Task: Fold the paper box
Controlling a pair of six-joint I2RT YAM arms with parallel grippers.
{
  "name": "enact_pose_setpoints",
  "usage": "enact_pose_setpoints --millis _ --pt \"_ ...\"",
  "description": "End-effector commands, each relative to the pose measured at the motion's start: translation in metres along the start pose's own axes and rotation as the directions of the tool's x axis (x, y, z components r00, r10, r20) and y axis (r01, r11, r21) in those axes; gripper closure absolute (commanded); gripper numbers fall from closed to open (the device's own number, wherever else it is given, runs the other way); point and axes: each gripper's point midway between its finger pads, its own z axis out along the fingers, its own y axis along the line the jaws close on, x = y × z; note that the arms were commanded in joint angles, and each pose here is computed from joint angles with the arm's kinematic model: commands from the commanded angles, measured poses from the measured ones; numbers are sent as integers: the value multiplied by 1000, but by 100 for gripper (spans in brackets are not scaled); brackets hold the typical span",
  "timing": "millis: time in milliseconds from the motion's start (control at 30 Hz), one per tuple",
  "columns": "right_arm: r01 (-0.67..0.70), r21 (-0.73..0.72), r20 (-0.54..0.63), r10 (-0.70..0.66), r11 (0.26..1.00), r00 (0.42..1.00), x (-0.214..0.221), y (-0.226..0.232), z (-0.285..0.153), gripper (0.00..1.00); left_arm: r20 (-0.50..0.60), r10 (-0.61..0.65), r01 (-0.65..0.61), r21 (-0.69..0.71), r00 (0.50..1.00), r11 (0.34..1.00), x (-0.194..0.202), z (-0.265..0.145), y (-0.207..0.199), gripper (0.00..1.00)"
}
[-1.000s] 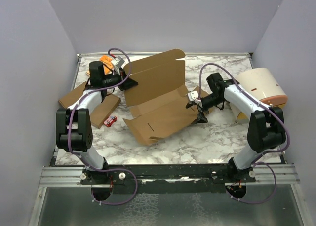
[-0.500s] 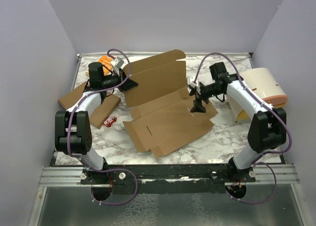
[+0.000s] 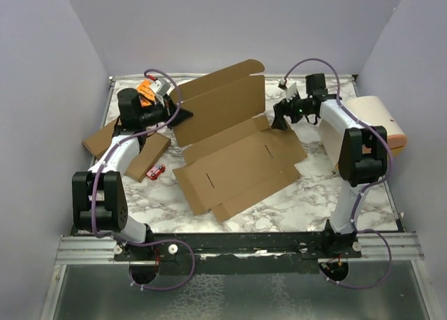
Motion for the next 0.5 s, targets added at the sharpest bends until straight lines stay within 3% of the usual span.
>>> enact_pose_setpoints --millis 0,233,367,467 --pt "-84 -64 62 88 994 994 -17 -15 0 0 68 68 -68 -2 995 998 -27 -11 -6 100" --pt "-84 -175 39 92 981 995 -5 -6 6 3 93 84 -84 -3 992 996 -36 -17 -8 100" --pt "-103 -238 27 113 966 993 1 -1 16 15 102 98 -99 2 990 995 -39 -19 -11 100" --pt "-100 -300 20 111 949 994 -2 4 18 36 105 106 -107 0 989 994 -40 -20 -12 100"
